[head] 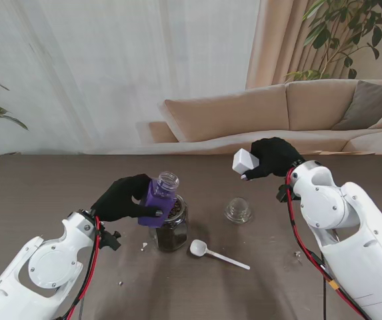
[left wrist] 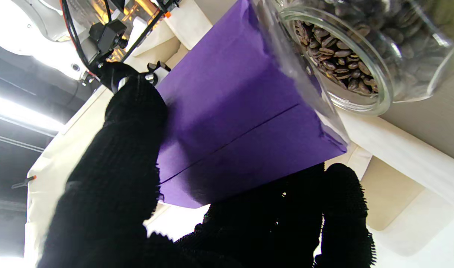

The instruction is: Portion coffee beans from the glass jar into the coffee jar

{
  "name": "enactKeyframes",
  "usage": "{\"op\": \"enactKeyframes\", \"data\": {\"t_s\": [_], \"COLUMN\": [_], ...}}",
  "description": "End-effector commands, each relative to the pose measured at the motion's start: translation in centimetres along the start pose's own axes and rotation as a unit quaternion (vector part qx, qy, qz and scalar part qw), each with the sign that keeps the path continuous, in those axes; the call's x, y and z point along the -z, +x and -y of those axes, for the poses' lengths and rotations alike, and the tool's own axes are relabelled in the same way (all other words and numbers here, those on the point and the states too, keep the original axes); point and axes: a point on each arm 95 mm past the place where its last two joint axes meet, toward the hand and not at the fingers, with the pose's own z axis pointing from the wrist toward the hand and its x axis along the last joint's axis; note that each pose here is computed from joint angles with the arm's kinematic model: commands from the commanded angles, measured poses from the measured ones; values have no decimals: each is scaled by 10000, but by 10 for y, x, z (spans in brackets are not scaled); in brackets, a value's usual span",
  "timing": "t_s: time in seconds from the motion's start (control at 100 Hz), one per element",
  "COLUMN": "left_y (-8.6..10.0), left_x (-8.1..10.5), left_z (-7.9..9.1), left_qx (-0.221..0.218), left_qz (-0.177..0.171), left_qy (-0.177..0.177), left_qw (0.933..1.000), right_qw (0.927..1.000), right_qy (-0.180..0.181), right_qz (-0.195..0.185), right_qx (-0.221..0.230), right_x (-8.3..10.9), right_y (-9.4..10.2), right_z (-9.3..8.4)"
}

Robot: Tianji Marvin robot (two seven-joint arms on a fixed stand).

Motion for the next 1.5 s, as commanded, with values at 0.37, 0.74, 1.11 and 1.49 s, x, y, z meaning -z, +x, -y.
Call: {"op": "enactKeyframes", "data": {"t_s": [0.37, 0.74, 1.11, 1.49], "left_y": [3, 5, 5, 6], "left_x": [-16, -23, -27, -27], "left_z": [-5, -7, -8, -10], "left_qx": [97, 127, 116, 129], "left_qz": [-155, -228, -272, -284], "left_qy": [-318, -463, -534, -527], "left_qw": [9993, 9986, 9981, 9981], "right_qw": [9945, 9910, 9907, 9901], "right_qy": [-137, 87, 402, 449], "right_qz": [-817, -1092, -1192, -1324], "right_qx": [-642, -773, -525, -111], "right_x": [6, 8, 6, 6], "right_y": [84, 116, 124, 131], "right_z": [2, 18, 27, 35]}}
